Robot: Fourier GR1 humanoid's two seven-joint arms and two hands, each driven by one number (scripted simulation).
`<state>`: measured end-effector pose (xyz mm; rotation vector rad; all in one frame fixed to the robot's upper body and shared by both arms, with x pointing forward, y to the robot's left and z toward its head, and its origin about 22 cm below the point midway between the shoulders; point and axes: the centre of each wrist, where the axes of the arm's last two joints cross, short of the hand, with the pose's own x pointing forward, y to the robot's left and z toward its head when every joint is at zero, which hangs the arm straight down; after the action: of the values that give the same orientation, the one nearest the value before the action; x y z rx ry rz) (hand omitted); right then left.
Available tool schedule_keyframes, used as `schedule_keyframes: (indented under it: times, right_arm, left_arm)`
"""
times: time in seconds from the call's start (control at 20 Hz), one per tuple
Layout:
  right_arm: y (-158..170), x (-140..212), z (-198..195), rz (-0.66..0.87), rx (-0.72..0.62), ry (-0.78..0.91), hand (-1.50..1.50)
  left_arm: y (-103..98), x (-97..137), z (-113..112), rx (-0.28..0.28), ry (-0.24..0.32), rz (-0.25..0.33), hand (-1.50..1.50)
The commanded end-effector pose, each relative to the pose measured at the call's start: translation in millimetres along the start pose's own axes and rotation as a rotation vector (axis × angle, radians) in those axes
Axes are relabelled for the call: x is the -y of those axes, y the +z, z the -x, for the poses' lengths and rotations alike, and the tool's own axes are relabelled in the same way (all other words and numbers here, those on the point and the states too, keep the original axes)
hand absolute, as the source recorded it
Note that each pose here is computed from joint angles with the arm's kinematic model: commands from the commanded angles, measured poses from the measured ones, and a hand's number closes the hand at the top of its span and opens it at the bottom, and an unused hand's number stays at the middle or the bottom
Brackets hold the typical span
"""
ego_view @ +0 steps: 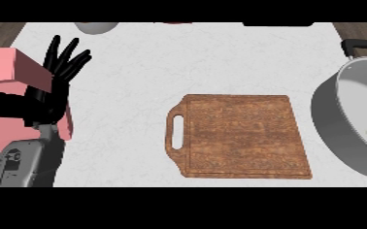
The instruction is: Pick the lemon from the cutting board and place it in the pot
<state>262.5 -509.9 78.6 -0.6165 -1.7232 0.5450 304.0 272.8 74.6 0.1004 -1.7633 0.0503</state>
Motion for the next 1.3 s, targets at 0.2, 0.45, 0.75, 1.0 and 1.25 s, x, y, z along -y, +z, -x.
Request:
schedule_keyframes:
  times: [0.2, 0.45, 0.75, 1.0, 1.25]
  right_arm:
    - [9.5, 38.7, 13.1, 0.164, -0.061, -0.319, -1.50]
    - [29.5, 76.5, 21.9, 0.270, -0.045, -0.359, -1.50]
    - [60.1, 105.7, 30.0, 0.323, -0.016, -0.432, -1.50]
    - [91.0, 121.2, 33.7, 0.371, -0.049, -0.412, -1.50]
    - [97.9, 127.1, 32.5, 0.359, -0.051, -0.408, -1.50]
  left_arm:
    - [-6.5, 9.7, -7.0, -0.004, -0.009, 0.006, 0.00]
    - [-4.3, 3.1, -17.5, 0.002, -0.017, -0.006, 0.00]
    - [-4.1, 8.0, -1.2, 0.015, 0.014, 0.015, 0.00]
    - [7.8, 3.5, 0.5, -0.003, 0.008, -0.003, 0.00]
    - [-7.3, 15.6, -16.9, 0.024, 0.019, 0.012, 0.00]
